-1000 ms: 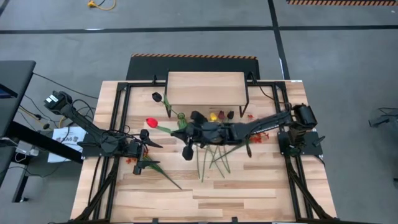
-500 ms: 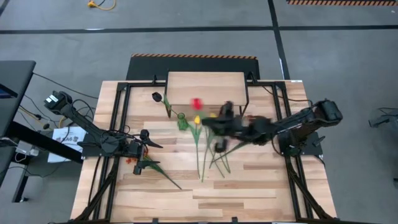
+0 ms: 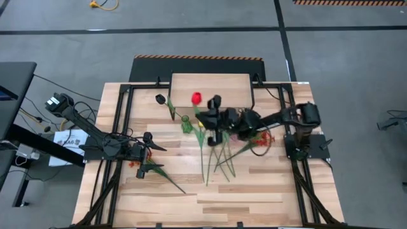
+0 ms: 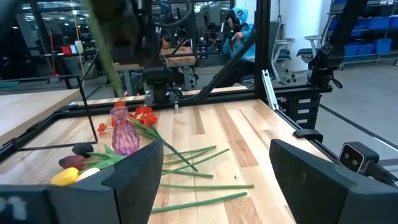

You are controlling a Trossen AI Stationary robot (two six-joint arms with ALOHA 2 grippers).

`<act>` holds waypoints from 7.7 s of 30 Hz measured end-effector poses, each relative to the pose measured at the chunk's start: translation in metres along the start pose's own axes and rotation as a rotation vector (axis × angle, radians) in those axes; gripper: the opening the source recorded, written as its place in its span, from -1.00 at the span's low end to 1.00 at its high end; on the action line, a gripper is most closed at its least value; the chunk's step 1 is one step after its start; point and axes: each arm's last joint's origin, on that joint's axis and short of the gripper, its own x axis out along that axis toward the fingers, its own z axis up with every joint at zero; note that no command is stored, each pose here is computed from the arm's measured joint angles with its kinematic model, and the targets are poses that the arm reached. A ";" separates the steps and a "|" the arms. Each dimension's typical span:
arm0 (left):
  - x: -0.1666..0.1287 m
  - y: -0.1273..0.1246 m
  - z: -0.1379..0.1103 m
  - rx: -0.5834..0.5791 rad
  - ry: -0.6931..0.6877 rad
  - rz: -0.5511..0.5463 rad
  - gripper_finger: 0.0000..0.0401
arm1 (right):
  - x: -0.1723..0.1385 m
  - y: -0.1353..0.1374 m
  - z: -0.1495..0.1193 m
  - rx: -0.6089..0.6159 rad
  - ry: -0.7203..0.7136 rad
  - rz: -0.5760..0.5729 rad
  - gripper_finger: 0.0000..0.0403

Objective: Pick and place flowers into a vace then onto a shelf
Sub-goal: Put the red tulip into the green vase

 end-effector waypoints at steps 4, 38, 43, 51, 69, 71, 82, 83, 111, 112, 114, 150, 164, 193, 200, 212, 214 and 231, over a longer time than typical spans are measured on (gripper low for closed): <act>0.000 0.000 -0.001 0.007 0.013 -0.001 0.41 | 0.011 -0.018 -0.018 -0.023 -0.001 -0.035 -0.98; 0.000 0.000 -0.005 0.028 0.049 0.001 0.41 | 0.031 -0.093 -0.073 -0.012 -0.040 -0.165 -0.98; 0.000 0.000 -0.005 0.028 0.049 0.001 0.41 | 0.031 -0.093 -0.073 -0.019 -0.038 -0.165 -0.98; 0.000 0.000 -0.005 0.027 0.048 0.001 0.41 | 0.031 -0.093 -0.075 -0.061 -0.015 -0.168 -0.98; 0.000 0.000 -0.005 0.027 0.047 0.001 0.41 | 0.034 -0.097 -0.075 -0.065 0.002 -0.176 -0.97; 0.000 0.000 -0.005 0.027 0.047 0.001 0.41 | 0.039 -0.098 -0.074 -0.067 0.004 -0.178 -0.97; 0.000 0.000 -0.005 0.026 0.047 0.001 0.41 | 0.043 -0.098 -0.078 -0.067 0.057 -0.179 -0.97; 0.000 0.000 -0.005 0.027 0.048 0.001 0.41 | 0.043 -0.098 -0.078 -0.067 0.058 -0.179 -0.97; 0.000 0.000 -0.006 0.029 0.053 0.001 0.41 | 0.044 -0.092 -0.078 -0.062 0.049 -0.166 -0.97; 0.000 0.000 -0.006 0.029 0.053 0.001 0.41 | 0.043 -0.092 -0.078 -0.062 0.050 -0.166 -0.97; 0.000 0.000 -0.006 0.029 0.053 0.001 0.41 | 0.041 -0.092 -0.079 -0.062 0.054 -0.166 -0.97; 0.000 0.000 -0.006 0.029 0.054 0.001 0.41 | 0.037 -0.095 -0.076 -0.060 0.015 -0.170 -0.97; 0.000 0.000 -0.006 0.029 0.053 0.001 0.41 | 0.039 -0.084 -0.080 -0.058 0.037 -0.132 -0.97; 0.000 0.000 0.000 -0.019 0.004 0.004 0.41 | 0.020 0.004 0.016 -0.177 0.555 -0.103 -0.99; 0.000 0.000 0.000 -0.012 0.003 0.004 0.41 | 0.032 -0.001 0.052 -0.245 0.835 -0.272 -0.99; 0.000 0.005 0.002 -0.019 -0.016 0.160 0.41 | 0.033 0.043 0.053 -0.151 0.858 -0.180 -0.99; 0.000 0.005 0.004 -0.027 -0.030 0.172 0.41 | 0.033 0.059 0.056 -0.150 0.766 -0.130 -0.99; -0.007 0.010 0.037 -0.102 -0.340 0.169 0.41 | 0.018 0.071 -0.052 -0.017 0.411 0.118 -0.99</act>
